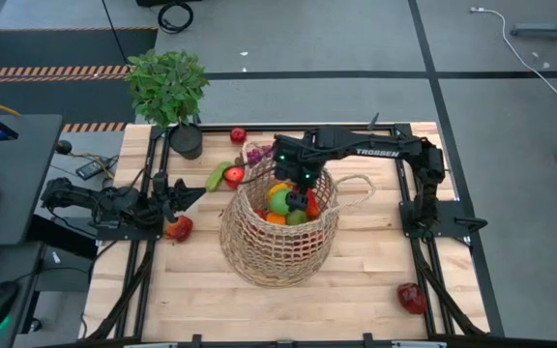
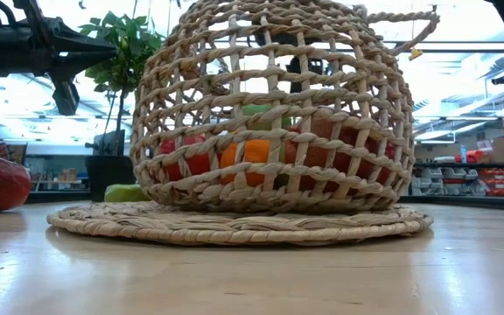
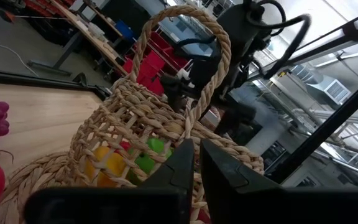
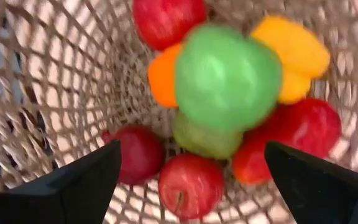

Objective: Build produce basket
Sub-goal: Put the red apple into the brown basket

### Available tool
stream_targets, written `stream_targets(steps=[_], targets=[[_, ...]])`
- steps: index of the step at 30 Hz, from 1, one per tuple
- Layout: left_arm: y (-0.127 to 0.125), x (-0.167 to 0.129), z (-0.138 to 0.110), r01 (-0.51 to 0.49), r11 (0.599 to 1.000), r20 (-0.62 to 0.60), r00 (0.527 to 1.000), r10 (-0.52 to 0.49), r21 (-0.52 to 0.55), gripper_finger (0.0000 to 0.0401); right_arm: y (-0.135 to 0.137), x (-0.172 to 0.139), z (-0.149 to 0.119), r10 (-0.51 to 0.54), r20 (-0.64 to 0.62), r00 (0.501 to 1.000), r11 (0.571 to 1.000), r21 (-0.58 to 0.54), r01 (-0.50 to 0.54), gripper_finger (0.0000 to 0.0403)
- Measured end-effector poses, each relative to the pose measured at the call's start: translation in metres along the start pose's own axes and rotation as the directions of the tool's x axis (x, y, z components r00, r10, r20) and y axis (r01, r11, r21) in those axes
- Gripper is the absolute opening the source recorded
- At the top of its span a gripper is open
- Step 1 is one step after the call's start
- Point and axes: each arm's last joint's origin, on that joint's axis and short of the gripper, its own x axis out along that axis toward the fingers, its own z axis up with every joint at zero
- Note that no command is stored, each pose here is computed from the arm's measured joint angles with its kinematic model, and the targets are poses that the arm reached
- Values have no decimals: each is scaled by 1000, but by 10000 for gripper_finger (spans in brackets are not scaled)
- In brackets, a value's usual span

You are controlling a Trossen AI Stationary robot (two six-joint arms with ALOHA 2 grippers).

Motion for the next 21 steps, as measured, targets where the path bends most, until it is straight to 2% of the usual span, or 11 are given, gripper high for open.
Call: stream_targets(steps=[5,14,18,21], targets=[[0,0,0,0,1000,0,1000,0,0,34,4,-24,-15,-37,9,999,999,8,37,399],[0,0,0,0,1000,0,1000,0,0,34,13,-101,-49,-35,239,970,999,44,25,399],[0,0,0,0,1000,0,1000,0,0,36,14,-137,-65,-10,381,925,1000,30,-1,399],[0,0,0,0,1000,0,1000,0,0,34,18,-163,-78,22,500,865,999,27,-41,399]])
